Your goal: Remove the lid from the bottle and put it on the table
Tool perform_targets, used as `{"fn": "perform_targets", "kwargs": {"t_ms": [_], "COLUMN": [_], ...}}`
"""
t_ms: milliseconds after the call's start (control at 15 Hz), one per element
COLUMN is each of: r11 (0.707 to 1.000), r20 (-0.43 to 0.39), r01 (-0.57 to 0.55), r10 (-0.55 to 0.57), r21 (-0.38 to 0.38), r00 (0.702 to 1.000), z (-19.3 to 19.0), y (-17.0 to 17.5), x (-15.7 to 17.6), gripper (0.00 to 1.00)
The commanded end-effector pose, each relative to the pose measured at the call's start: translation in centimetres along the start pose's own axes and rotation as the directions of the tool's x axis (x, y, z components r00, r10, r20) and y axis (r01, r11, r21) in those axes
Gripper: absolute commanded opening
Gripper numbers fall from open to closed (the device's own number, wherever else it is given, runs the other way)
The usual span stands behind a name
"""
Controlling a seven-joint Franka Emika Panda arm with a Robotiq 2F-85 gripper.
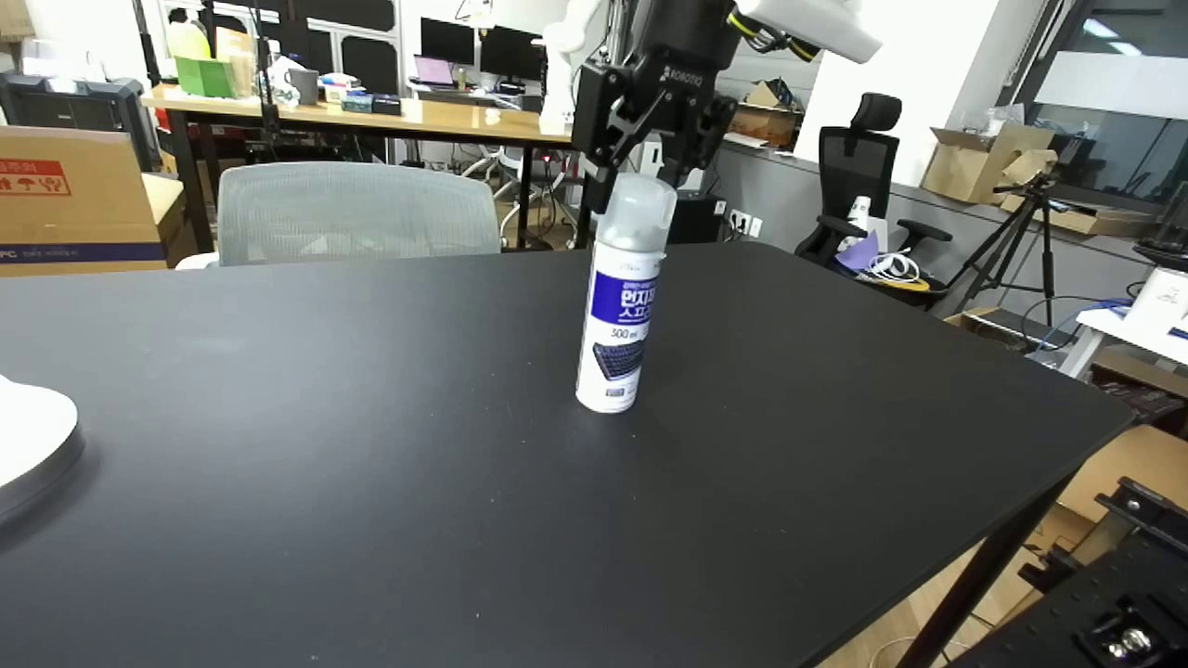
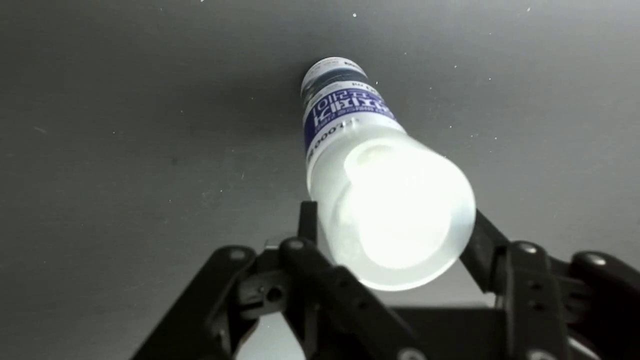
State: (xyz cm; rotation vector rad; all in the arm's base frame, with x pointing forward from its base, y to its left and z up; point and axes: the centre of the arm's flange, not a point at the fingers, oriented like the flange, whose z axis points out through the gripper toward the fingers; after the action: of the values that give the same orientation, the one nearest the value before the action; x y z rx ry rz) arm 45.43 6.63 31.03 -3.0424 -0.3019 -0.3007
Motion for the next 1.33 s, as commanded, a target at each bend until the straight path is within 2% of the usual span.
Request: {"fn": "perform_targets", "kwargs": {"t_ms": [0, 400, 800, 1000, 1267], "r11": [1.0, 1.0, 0.999, 0.996, 0.982], "r20": [-0.011, -0.009, -0.034, -0.057, -0.061], "r01": [-0.007, -0.013, -0.042, -0.092, -0.186], "r10": [0.007, 0.014, 0.042, 0.091, 0.184], "r21": [0.02, 0.024, -0.001, -0.012, -0.019], "r00": [1.0, 1.0, 0.999, 0.994, 0.981], "z": [-0.7, -2.0, -5.0, -5.8, -5.0], "y": [0.3, 0.3, 0.4, 1.6, 4.6], "x": [-0.6, -0.9, -1.4, -2.0, -3.1], "gripper": [0.42, 0.39, 0.39, 0.39, 0.39]}}
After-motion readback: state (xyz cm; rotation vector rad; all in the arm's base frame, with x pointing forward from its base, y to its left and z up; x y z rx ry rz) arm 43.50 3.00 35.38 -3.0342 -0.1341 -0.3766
